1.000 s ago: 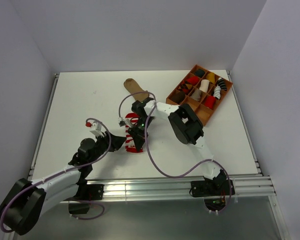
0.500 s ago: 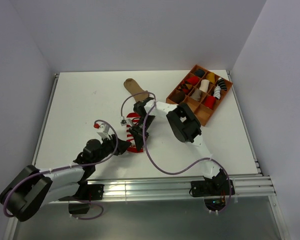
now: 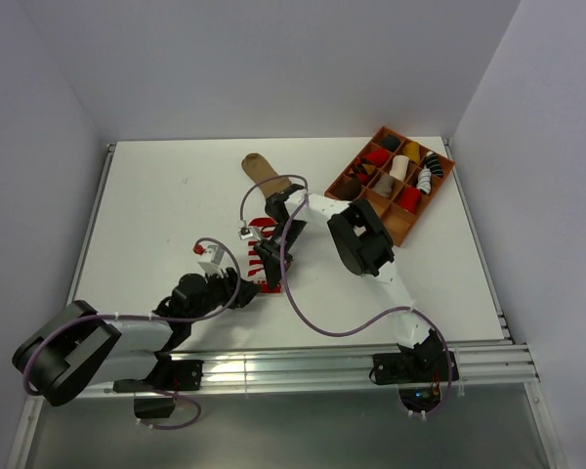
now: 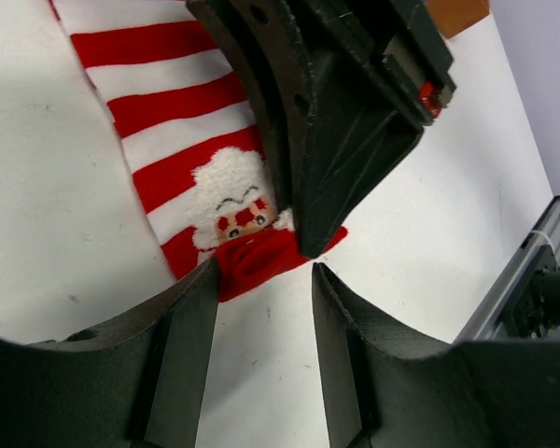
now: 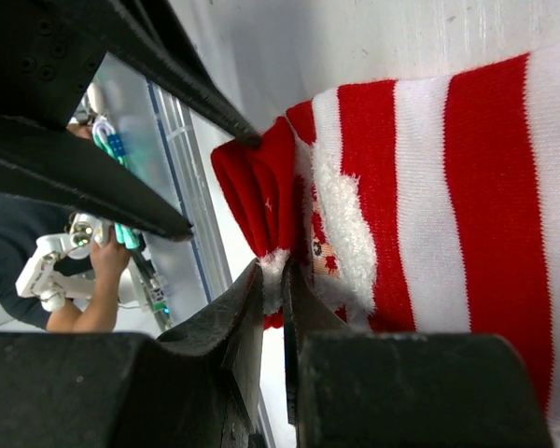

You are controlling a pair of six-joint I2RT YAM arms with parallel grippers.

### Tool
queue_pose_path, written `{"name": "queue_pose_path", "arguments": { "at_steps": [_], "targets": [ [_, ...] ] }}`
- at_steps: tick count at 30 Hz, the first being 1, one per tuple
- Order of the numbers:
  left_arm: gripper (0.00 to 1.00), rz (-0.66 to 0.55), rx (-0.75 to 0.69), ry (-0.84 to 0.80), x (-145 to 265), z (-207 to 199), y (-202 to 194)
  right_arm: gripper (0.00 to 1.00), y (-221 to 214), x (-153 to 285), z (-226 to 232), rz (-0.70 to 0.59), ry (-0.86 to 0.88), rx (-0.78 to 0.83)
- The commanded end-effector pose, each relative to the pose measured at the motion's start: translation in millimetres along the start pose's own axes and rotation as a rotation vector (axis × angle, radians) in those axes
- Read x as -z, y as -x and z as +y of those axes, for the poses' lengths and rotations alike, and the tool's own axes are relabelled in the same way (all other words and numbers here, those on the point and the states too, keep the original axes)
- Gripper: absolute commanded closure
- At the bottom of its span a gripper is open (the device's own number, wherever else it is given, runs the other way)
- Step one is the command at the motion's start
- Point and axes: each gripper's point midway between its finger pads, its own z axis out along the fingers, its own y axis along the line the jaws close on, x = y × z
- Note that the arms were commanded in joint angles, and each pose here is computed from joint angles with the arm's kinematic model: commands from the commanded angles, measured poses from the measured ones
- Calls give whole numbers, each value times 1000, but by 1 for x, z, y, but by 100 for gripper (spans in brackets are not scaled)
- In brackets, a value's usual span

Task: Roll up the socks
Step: Roll the sock at the center of the board.

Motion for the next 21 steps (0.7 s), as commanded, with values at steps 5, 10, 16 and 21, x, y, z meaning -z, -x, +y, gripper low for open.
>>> {"name": "queue_pose_path", "arguments": {
  "at_steps": [5, 10, 16, 21],
  "targets": [
    [49, -24, -30, 31, -7, 5, 4, 89, 10, 6, 7, -31, 42, -9],
    [49, -18, -25, 54, -9, 9, 2, 89, 11, 5, 5, -29, 43, -18],
    [49, -33, 2, 34, -9, 4, 5, 89, 12, 4, 2, -25, 35, -37],
    [49, -28, -5, 38, -10, 4, 6, 89, 15, 2, -3, -30, 25, -50]
  ]
}}
